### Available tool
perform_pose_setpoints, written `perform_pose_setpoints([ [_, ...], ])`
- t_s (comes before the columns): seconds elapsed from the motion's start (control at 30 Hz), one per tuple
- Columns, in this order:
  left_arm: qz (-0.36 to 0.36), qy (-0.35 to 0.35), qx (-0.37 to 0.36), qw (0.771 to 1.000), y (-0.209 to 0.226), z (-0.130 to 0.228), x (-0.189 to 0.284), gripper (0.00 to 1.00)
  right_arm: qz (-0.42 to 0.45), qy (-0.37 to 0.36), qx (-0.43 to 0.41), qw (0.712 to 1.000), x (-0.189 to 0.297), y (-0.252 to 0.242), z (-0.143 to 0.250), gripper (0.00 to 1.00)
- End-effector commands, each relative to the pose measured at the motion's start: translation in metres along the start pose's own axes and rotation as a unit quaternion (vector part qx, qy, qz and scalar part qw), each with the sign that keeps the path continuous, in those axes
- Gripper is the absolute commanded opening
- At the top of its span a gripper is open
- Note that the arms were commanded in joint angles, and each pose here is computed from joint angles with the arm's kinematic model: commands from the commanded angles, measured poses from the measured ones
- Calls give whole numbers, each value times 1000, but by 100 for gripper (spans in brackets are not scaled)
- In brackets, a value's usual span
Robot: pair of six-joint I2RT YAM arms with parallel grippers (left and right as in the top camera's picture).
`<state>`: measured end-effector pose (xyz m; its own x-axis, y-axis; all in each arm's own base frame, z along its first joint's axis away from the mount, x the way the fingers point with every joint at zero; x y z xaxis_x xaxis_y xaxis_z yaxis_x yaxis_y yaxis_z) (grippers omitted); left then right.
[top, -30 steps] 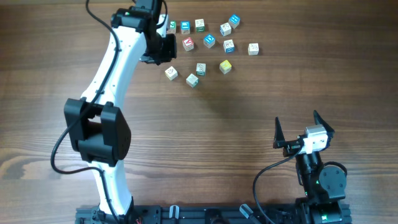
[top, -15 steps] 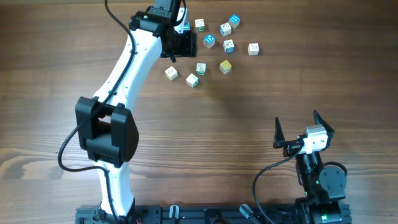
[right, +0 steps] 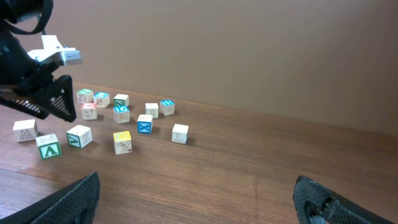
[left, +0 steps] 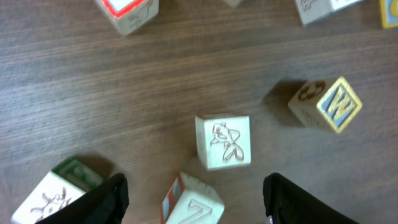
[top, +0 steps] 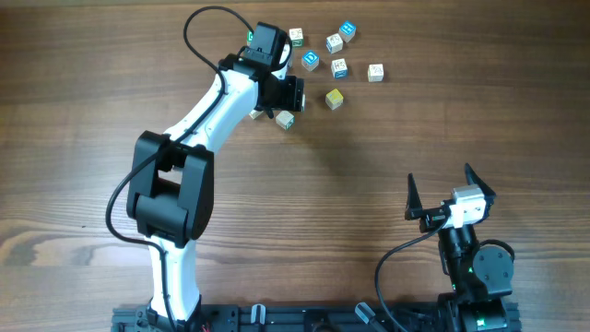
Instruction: Form a horizontal line
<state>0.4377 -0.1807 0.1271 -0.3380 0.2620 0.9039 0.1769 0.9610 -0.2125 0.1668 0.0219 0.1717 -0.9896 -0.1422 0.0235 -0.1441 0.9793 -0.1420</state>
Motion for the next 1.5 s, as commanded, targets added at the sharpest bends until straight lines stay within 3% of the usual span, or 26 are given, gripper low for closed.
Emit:
perform_pose_setpoints([
  [0.0, -1, -12, -10, 1000, -3, 2, -17, 71, -4, -4, 3, 1000, 0, 0, -1, 100],
  [0.17, 1, -8, -25, 1000, -15, 8, -33, 73, -4, -4, 3, 1000, 0, 0, -1, 100],
  [0.3, -42, -10, -24, 999, -6, 9, -41, 75, -4, -4, 3, 1000, 0, 0, -1, 100],
  [0.4, -44, -5, -24, 999, -6, 11, -41, 61, -4, -4, 3, 1000, 0, 0, -1, 100],
  [0.83, -58, 49, -21, 997, 0, 29, -40, 63, -4, -4, 3, 1000, 0, 0, -1, 99],
  [1.3, -61, 57, -20, 996, 1, 32, -39, 36, -4, -4, 3, 1000, 0, 0, -1, 100],
  [1.43, -62, 60, -20, 996, 1, 33, -39, 36, -4, -4, 3, 1000, 0, 0, -1, 100],
  [1.47, -62, 62, -20, 996, 1, 33, -39, 41, -4, -4, 3, 1000, 0, 0, -1, 100],
])
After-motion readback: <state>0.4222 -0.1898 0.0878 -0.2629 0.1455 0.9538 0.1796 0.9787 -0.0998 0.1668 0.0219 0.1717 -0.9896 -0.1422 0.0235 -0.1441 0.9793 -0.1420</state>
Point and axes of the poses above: each gripper's point midway between its finger pads, its own x axis back along the fingers, its own y axis along the line the jaws close on, z = x × y, the point moved 8 cm from there along x, back along the fingers, and after that the axes turned 1 degree about x, right-handed, at the moved point
